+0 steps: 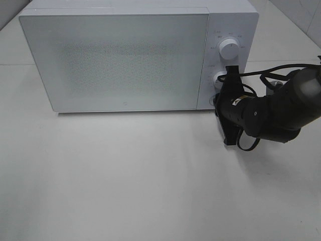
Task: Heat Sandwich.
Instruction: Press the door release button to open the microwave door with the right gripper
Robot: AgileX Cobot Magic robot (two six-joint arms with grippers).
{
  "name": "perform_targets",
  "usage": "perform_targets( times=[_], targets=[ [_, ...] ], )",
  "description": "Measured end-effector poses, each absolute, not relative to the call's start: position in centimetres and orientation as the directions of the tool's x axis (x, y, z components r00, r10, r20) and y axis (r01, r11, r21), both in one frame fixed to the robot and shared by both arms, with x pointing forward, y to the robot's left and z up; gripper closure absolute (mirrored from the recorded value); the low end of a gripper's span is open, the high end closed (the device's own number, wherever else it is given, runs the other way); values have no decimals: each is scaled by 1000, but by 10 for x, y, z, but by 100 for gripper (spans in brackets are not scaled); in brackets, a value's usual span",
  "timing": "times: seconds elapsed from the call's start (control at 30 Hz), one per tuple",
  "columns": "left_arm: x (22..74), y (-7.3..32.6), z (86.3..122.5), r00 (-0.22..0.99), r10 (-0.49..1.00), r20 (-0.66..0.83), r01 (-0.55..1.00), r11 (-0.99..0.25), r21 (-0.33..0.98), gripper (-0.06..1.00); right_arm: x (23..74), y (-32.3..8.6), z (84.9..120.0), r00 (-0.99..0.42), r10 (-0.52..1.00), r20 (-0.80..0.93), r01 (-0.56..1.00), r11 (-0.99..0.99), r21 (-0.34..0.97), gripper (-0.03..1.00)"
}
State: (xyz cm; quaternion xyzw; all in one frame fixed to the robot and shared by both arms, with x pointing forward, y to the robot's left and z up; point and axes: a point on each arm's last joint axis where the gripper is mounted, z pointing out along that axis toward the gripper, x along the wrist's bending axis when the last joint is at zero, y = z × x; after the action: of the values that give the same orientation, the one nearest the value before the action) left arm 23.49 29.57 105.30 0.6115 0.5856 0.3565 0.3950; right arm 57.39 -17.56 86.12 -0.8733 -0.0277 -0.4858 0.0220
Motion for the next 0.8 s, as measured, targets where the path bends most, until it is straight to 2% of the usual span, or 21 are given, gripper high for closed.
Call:
perform_targets(
  times=[0.8],
  targets=[
    [235,296,1053,60,998,-27,435,-2,901,-5,589,-172,854,509,20,861,55,-998,-10,95]
  ],
)
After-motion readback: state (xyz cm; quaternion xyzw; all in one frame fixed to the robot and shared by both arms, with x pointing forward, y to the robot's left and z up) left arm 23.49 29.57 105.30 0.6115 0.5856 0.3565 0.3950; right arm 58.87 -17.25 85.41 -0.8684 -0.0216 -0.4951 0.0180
